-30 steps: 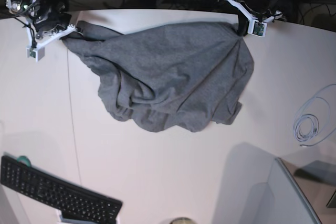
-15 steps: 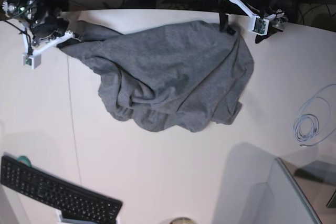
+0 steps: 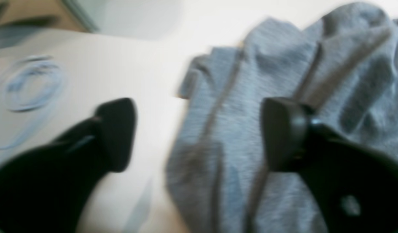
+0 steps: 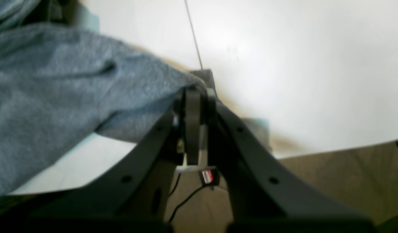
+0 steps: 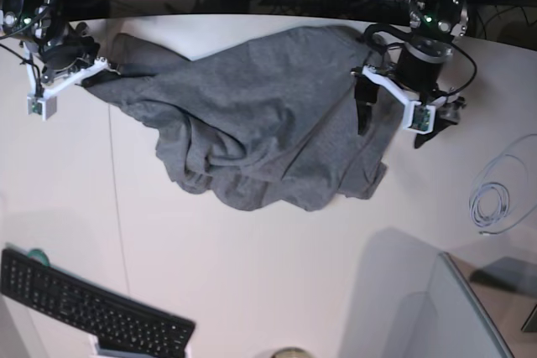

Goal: Layout the t-shirt on the table in an organized manner, then fold the t-shirt properly
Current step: 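Regrasp the shirt edge with the left gripper and drag it outward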

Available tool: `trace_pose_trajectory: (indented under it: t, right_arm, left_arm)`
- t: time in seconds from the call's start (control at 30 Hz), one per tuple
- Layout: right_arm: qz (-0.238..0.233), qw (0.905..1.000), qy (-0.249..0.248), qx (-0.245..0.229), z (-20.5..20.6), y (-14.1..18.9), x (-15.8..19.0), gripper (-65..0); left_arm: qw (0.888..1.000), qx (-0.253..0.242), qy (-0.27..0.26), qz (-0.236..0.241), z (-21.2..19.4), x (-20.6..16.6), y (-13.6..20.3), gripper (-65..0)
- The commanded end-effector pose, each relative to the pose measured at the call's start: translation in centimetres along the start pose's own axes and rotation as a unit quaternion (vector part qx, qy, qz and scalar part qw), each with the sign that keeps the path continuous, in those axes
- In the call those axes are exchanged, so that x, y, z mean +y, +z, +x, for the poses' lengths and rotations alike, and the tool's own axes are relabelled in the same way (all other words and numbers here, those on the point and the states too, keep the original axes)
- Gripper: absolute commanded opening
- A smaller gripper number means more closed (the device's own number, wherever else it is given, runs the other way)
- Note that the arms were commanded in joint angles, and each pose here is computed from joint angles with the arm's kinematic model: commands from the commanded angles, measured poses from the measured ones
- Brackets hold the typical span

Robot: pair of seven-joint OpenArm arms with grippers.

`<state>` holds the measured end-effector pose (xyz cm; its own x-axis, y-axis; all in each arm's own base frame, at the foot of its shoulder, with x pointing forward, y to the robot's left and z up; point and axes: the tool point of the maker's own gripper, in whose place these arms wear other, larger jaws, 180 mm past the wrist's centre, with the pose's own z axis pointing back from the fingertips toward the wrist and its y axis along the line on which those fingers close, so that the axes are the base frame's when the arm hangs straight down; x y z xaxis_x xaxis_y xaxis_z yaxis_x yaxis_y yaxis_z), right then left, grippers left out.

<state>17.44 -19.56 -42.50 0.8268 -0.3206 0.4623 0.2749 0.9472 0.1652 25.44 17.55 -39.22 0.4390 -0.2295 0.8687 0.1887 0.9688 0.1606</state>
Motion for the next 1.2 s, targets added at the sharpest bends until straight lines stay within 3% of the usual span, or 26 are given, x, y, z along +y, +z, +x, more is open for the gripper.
trace_pose_trajectory:
  t: [0.0, 0.13, 0.27, 0.4, 0.6, 0.7, 0.8, 0.87, 0.97, 1.1, 1.13, 1.17]
  right_arm:
    - [0.001, 0.9998, 0.005, -0.019, 1.3, 0.3, 0.0, -64.8]
    - [-0.005, 0.9989, 0.020, -0.041, 3.7, 0.4, -0.5, -64.8]
    - [-0.017, 0.9969, 0.037, -0.067, 7.4, -0.1, -1.5, -65.0]
    - [-0.032, 0.9963, 0.036, -0.071, 11.1, -2.3, -3.2, -65.0]
    - [-0.032, 0.9944, 0.009, -0.100, 20.7, -4.9, -4.1, -65.0]
    - [0.009, 0.9898, 0.039, -0.137, 25.6, -5.1, -1.6, -65.0]
    - [0.057, 0.9739, 0.112, -0.189, 29.6, -4.3, 2.9, -64.2]
    - [0.067, 0.9667, 0.132, -0.208, 30.8, -3.6, 4.4, -62.7]
    - [0.052, 0.9610, 0.144, -0.230, 31.8, -1.8, 3.3, -48.2]
    - [0.027, 0.9605, 0.145, -0.236, 30.0, 0.6, 0.8, -16.5]
    - [0.018, 0.9603, 0.139, -0.242, 29.2, 1.4, -0.3, -10.7]
    - [0.009, 0.9604, 0.135, -0.243, 28.1, 2.1, -1.2, -9.2]
  left_arm:
    - [1.000, -0.013, -0.004, -0.005, 0.7, -0.2, -0.8, -22.4]
    - [1.000, 0.005, -0.014, -0.022, -0.4, -1.3, -3.4, -63.5]
    - [0.999, 0.032, -0.017, -0.014, -2.3, -0.5, -4.7, -65.0]
    - [0.998, 0.060, -0.010, -0.020, -4.4, -1.2, -3.3, -65.0]
    - [0.991, 0.125, 0.025, -0.048, -5.4, -5.5, -0.9, -65.0]
    - [0.990, 0.118, 0.040, -0.060, -3.3, -7.1, -0.7, -65.0]
    - [0.993, 0.091, 0.050, -0.062, 0.1, -7.5, -0.7, -65.0]
    - [0.995, 0.068, 0.047, -0.061, 2.6, -7.2, -1.2, -65.0]
    - [0.995, 0.070, 0.042, -0.057, 3.7, -6.6, -1.8, -65.0]
    - [0.995, 0.078, 0.040, -0.051, 4.0, -6.1, -2.3, -65.0]
    - [0.995, 0.078, 0.046, -0.041, 4.0, -5.2, -2.3, -65.0]
    - [0.995, 0.078, 0.052, -0.029, 3.9, -4.2, -2.3, -65.0]
